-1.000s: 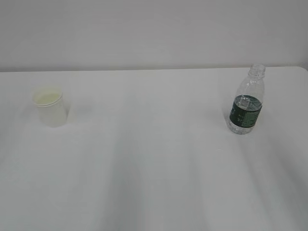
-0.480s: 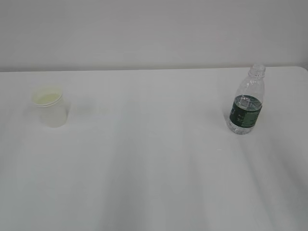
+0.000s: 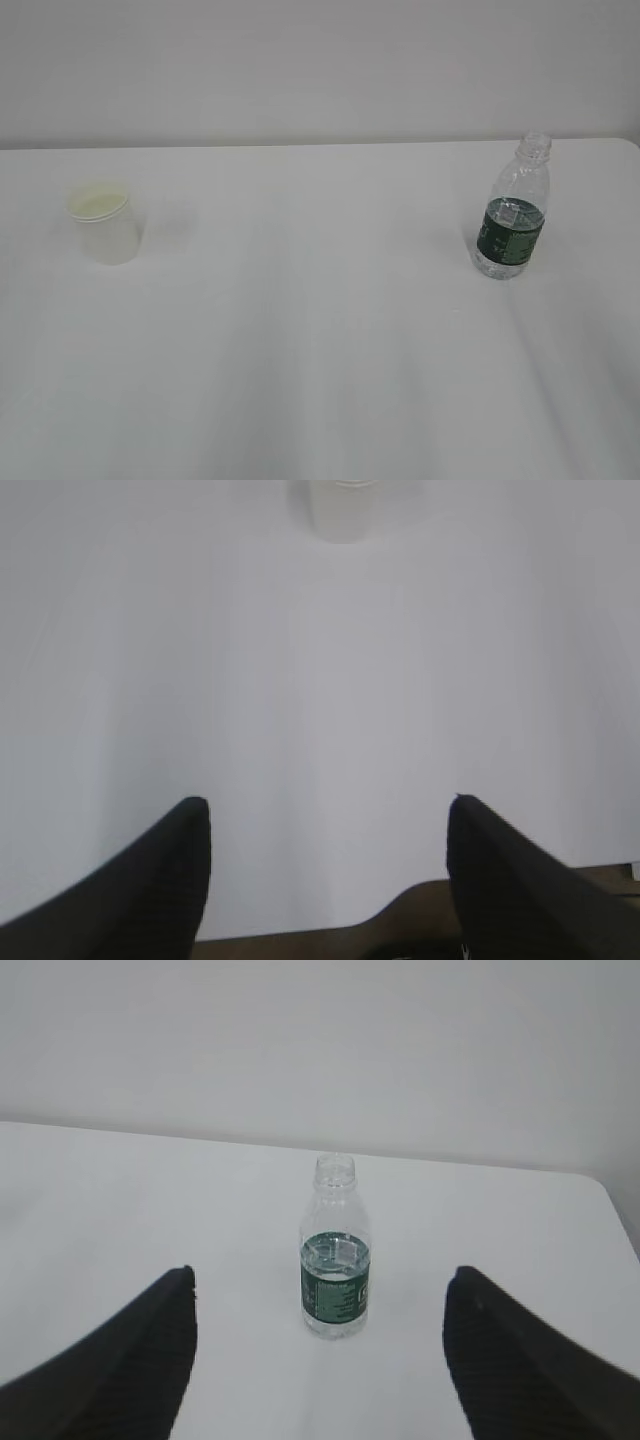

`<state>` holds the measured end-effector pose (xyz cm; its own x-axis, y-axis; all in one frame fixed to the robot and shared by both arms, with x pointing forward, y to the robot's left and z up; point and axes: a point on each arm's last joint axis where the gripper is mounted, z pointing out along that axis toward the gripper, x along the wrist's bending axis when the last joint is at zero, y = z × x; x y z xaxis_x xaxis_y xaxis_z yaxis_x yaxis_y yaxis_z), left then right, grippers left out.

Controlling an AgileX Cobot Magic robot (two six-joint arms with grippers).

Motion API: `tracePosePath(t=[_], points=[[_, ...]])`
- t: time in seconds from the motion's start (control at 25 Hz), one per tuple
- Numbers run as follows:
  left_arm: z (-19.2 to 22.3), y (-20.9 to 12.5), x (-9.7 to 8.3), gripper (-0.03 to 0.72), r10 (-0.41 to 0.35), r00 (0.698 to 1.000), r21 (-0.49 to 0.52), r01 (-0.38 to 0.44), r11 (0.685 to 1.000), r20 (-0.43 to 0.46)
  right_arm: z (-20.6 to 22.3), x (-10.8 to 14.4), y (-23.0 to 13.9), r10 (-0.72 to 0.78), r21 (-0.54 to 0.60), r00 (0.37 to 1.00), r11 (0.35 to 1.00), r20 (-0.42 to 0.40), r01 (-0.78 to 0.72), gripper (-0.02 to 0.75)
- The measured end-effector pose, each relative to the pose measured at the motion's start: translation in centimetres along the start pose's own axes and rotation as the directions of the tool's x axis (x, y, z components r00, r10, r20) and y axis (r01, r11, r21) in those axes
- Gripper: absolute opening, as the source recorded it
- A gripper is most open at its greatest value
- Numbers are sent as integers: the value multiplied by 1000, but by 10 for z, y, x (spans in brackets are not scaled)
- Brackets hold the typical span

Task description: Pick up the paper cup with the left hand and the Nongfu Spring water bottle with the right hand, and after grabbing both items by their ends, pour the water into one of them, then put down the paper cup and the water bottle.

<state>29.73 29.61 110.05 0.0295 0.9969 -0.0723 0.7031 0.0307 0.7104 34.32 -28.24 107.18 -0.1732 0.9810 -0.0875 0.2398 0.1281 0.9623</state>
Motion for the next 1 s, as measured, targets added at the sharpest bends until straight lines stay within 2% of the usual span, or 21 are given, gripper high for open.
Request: tracePosePath(t=[0.28,0.68,1.0], points=[[-1,-6,0,521,-6,1000,60,6,998,6,-22,-1,0,2,69,1000,998,1,-2,574],[23,-28,1,505,-1,1000,176,3,984,-8,-41,0,-19,5,262,1000,965,-7,-3,574],[25,-27,0,505,-3,1000,161,3,987,1,-56,1,-34,8,379,1000,925,-11,-3,574]])
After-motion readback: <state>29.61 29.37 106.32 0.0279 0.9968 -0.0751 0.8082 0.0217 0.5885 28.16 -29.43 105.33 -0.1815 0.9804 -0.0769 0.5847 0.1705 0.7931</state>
